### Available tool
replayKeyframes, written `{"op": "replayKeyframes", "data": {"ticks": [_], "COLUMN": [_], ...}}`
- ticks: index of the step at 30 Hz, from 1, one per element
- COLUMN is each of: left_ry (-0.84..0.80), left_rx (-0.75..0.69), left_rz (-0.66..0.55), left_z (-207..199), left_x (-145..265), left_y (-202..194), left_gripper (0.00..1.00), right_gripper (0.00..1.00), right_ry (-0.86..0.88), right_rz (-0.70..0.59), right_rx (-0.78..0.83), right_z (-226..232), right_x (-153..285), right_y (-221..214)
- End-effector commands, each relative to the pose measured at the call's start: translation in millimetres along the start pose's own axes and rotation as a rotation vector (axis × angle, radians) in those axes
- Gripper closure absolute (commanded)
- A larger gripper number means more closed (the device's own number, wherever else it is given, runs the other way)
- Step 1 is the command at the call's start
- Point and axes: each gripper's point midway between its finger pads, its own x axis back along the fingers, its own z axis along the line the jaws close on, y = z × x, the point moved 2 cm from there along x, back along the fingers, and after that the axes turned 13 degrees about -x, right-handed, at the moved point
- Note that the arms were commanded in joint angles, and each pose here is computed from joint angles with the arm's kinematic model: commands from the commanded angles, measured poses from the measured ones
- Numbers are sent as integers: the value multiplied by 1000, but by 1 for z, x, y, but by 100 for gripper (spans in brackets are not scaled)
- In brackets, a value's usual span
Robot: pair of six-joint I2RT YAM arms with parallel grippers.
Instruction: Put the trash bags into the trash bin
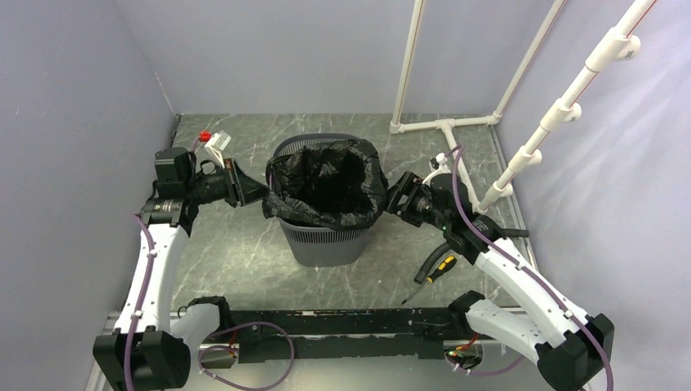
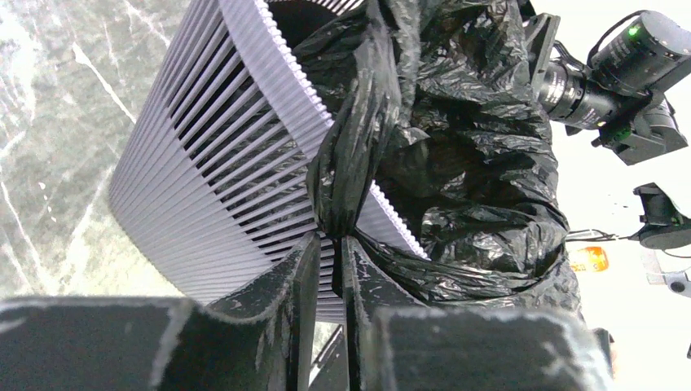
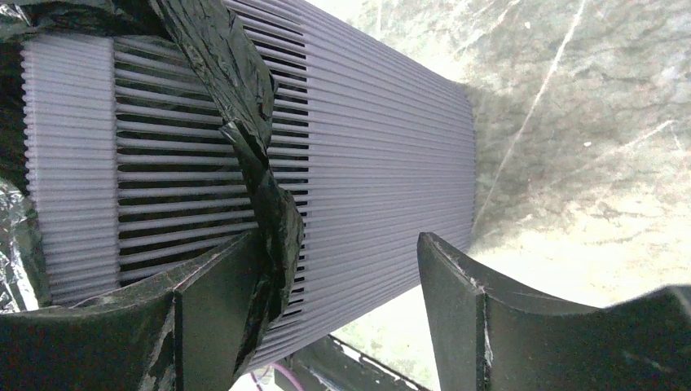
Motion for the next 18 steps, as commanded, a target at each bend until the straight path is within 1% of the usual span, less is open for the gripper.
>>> {"op": "replayKeyframes", "data": {"ticks": [1, 3, 4, 8, 9, 11, 12, 14, 18], "left_ry": [-20, -37, -35, -22, -23, -34, -36, -17, -7], "left_rx": [41, 64, 78, 114, 123, 140, 148, 154, 116], "left_rz": [22, 22, 21, 14, 17, 23, 25, 29, 4], "left_z": [-17, -20, -19, -23, -23, -24, -23, -17, -10], "left_x": [4, 3, 3, 5, 6, 5, 5, 3, 0], "left_y": [-3, -6, -9, -13, -15, -21, -25, -36, -40], "left_gripper": [76, 77, 77, 76, 77, 86, 89, 91, 94], "right_gripper": [24, 23, 22, 20, 20, 20, 20, 20, 19], "right_ry": [126, 165, 183, 226, 228, 214, 204, 179, 166], "right_rz": [20, 2, 13, 105, 129, 164, 175, 189, 189], "right_rx": [34, 26, 20, -20, -33, -51, -57, -67, -67], "right_z": [32, 36, 38, 37, 35, 27, 23, 16, 13], "right_x": [28, 38, 41, 39, 37, 30, 27, 22, 15], "right_y": [-2, -2, -4, -21, -25, -32, -35, -38, -38]}}
